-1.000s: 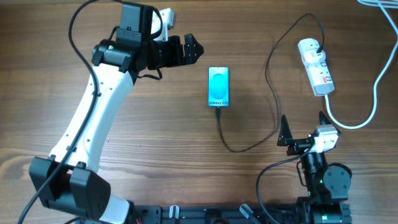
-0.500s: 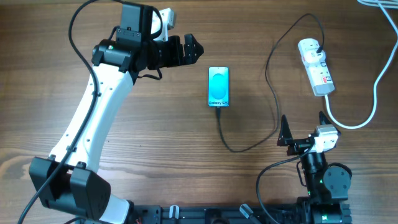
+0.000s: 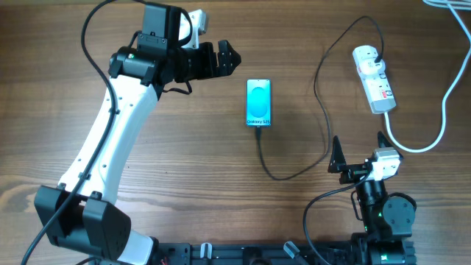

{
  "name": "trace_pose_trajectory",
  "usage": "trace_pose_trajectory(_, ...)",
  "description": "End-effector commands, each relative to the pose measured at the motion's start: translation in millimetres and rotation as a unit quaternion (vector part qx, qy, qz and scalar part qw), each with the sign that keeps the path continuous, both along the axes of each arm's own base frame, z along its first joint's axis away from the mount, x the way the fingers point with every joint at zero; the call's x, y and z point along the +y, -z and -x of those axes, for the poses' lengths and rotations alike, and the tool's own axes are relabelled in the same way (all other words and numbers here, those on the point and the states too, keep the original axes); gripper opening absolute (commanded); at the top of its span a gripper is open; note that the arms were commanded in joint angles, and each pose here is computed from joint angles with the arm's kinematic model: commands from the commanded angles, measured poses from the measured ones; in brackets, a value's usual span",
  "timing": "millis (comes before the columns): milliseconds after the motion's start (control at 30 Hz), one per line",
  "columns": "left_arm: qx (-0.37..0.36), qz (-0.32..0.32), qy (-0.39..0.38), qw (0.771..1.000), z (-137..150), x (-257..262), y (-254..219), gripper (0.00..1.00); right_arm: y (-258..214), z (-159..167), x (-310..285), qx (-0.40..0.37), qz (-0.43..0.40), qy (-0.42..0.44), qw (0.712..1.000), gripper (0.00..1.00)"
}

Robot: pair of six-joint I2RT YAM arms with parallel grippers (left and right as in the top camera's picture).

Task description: Plug charger to phone and switch on socket

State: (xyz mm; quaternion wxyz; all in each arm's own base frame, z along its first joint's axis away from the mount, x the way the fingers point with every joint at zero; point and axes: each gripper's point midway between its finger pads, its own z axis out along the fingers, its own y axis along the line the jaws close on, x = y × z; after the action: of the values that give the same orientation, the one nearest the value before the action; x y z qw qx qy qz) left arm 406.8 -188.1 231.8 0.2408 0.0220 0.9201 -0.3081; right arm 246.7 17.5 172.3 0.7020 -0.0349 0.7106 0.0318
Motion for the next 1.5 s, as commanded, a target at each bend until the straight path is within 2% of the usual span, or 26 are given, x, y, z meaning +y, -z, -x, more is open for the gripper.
trace_pose_trajectory(0, -0.004, -0.007, 0.005, 1.000, -1, 0, 3, 1.00, -3, 0, -2, -0.007, -0.003, 0.006, 1.000, 1.00)
trace_pose_trajectory(433, -0.016, -0.038, -0.021, 0.999, -2, 14, -1, 1.00, -3, 0, -2, -0.007, -0.003, 0.006, 1.000, 1.00)
trace_pose_trajectory(567, 0.043, -0.116, -0.058, 0.991, 25, 45, 20, 1.00, -3, 0, -2, -0.007, -0.003, 0.006, 1.000, 1.00)
trace_pose_trajectory(667, 0.090, -0.186, -0.085, 0.975, 52, 74, 41, 1.00, -3, 0, -2, -0.007, -0.003, 0.006, 1.000, 1.00)
trace_pose_trajectory(767, 0.094, -0.207, -0.094, 0.969, 70, 87, 54, 1.00, -3, 0, -2, -0.007, -0.003, 0.006, 1.000, 1.00)
trace_pose_trajectory(1033, -0.001, -0.153, -0.113, 0.982, 93, 93, 75, 1.00, -3, 0, -2, -0.007, -0.003, 0.006, 1.000, 1.00)
trace_pose_trajectory(1233, -0.016, -0.140, -0.137, 0.981, 127, 114, 90, 1.00, -3, 0, -2, -0.007, -0.002, 0.006, 1.000, 1.00)
trace_pose_trajectory(1467, -0.051, -0.126, -0.168, 0.977, 151, 132, 87, 1.00, -3, 0, -2, -0.007, -0.003, 0.006, 1.000, 1.00)
